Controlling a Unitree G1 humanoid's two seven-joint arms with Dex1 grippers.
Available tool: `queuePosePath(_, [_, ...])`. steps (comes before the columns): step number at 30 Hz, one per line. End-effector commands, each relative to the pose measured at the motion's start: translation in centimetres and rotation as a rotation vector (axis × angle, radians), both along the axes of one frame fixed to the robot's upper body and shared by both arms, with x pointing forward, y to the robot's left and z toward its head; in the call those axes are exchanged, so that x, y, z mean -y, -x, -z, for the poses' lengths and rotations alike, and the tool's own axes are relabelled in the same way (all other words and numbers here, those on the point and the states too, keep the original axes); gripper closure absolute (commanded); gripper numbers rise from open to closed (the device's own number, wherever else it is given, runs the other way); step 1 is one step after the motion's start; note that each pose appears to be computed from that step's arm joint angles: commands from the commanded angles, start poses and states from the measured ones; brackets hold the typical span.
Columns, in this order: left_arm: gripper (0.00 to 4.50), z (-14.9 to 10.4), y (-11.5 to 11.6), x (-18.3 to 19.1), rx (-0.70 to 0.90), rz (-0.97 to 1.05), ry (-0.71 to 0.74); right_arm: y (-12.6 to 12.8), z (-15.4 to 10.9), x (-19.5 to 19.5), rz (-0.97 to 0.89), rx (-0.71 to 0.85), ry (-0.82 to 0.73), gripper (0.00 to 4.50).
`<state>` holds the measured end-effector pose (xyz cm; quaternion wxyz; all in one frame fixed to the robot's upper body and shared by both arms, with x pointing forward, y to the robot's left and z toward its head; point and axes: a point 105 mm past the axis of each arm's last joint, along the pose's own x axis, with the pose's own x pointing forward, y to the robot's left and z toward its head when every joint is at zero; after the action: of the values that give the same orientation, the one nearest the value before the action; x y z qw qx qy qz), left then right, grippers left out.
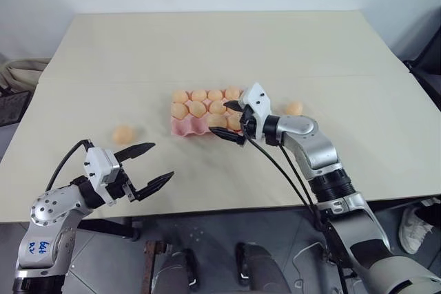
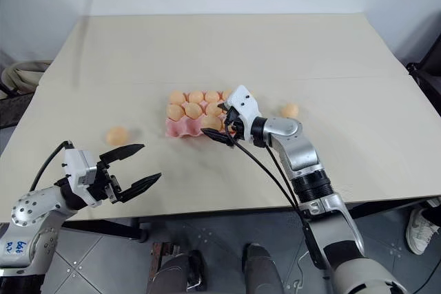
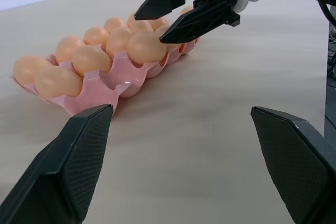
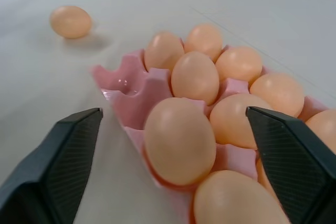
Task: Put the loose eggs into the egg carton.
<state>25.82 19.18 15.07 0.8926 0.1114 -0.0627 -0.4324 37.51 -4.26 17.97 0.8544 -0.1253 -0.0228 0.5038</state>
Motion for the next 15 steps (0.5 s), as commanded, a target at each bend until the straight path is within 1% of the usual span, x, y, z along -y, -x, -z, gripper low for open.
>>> queuePosePath(1, [0.00, -1.2, 0.1, 0.6, 0.055, 0.028, 0.007, 1.0, -3.0, 2.7, 0.012, 0.105, -0.082, 0.04])
queuePosePath(5, [0.00, -1.2, -0.5, 1.2, 0.056, 0.059, 0.014, 2.5, -1.5, 9.5, 0.150, 0.121, -0.087, 0.04])
queuePosePath(8, [0.00, -1.1, -1.1, 1.5, 0.053, 0.076, 0.019, 3.5, -0.2, 14.3, 0.299, 0.118, -0.106, 0.04])
queuePosePath(11, [0.00, -1.0, -1.2, 2.0, 0.017, 0.134, 0.044, 4.7, 0.9, 18.9, 0.475, 0.137, -0.112, 0.04])
queuePosePath(13, [0.00, -1.0, -1.5, 2.2, 0.008, 0.158, 0.043, 5.7, 1.9, 21.1, 0.561, 0.164, -0.077, 0.04])
queuePosePath(14, [0.00, -1.0, -1.6, 2.2, 0.009, 0.160, 0.040, 6.0, 2.2, 21.5, 0.578, 0.171, -0.067, 0.04])
queuePosePath(15, [0.00, -1.2, -1.9, 2.2, 0.018, 0.158, 0.036, 6.5, 2.6, 22.2, 0.616, 0.168, -0.089, 0.04])
